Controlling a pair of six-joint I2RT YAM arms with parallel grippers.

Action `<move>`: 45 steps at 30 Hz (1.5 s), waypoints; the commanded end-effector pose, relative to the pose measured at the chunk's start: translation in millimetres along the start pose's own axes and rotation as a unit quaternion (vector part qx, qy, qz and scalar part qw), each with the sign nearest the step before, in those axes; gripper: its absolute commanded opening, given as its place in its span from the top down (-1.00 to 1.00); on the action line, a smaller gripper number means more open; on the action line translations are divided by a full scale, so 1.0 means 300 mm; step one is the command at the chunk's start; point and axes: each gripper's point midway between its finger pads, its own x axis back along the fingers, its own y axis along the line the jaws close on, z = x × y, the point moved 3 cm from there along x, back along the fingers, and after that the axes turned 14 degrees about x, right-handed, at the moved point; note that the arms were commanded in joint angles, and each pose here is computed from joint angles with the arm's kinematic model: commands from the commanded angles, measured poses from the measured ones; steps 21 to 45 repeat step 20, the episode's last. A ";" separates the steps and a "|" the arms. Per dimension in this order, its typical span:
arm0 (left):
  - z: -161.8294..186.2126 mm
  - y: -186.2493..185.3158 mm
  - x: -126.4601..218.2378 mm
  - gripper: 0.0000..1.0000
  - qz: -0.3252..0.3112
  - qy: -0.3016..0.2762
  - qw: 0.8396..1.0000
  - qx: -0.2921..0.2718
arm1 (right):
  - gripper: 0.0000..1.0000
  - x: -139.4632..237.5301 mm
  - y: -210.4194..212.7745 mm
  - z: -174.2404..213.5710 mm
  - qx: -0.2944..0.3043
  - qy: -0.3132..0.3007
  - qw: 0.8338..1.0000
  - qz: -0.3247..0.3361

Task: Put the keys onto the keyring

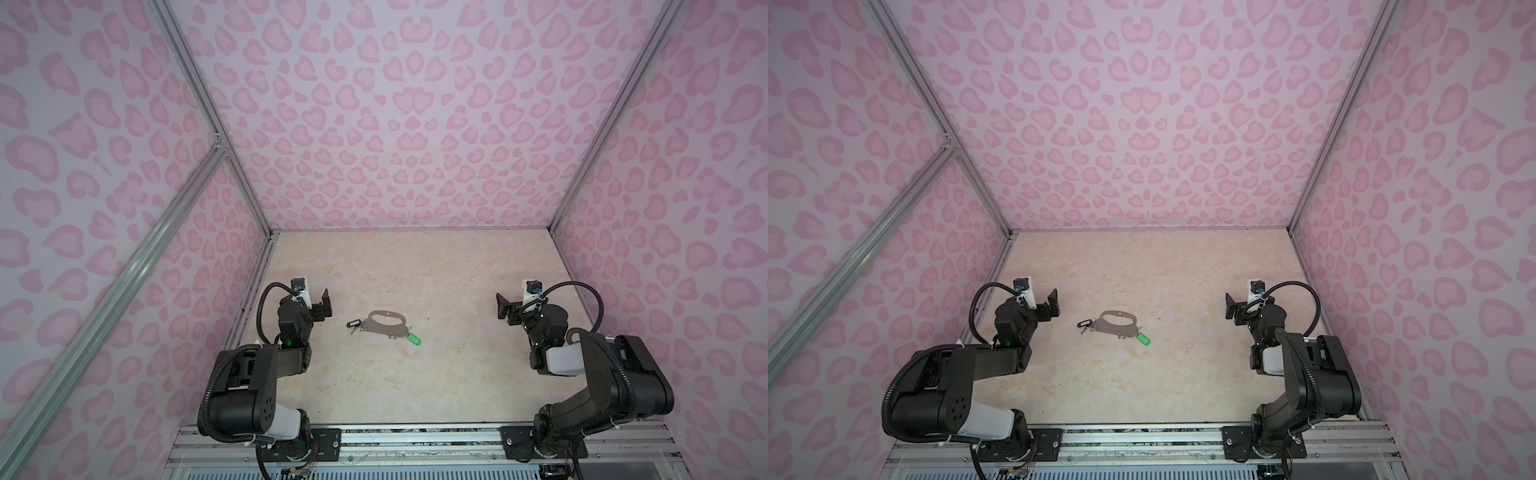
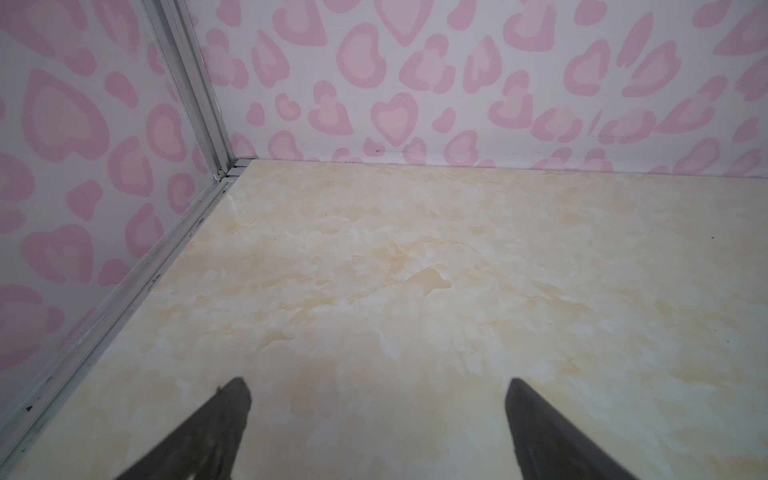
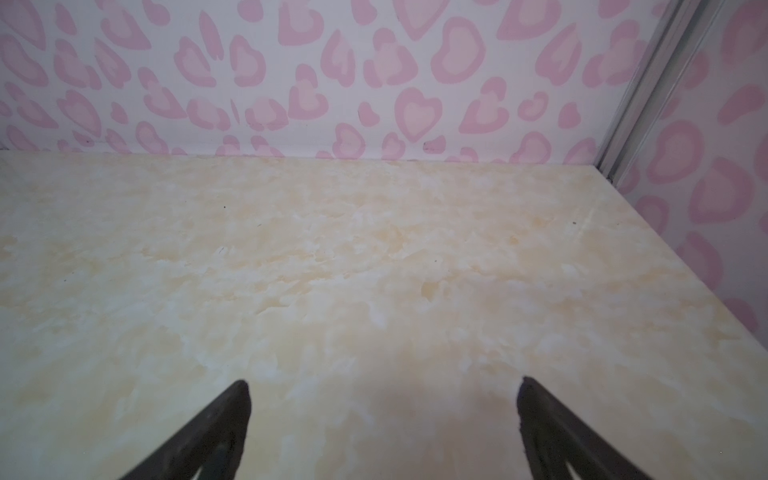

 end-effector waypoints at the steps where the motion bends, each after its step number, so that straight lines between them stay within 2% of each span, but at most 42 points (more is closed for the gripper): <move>1: -0.012 0.005 -0.005 -0.94 -0.009 -0.007 1.000 0.005 | -0.98 -0.005 -0.004 -0.005 -0.003 -0.008 1.000 0.004; 5: -0.013 0.005 -0.007 -0.94 -0.009 -0.006 1.000 0.005 | -0.98 -0.027 0.007 -0.004 0.007 0.010 1.000 0.000; 45: -0.011 0.003 -0.006 -0.94 -0.011 -0.006 1.000 0.004 | -0.98 -0.025 0.020 -0.010 0.017 0.008 1.000 0.005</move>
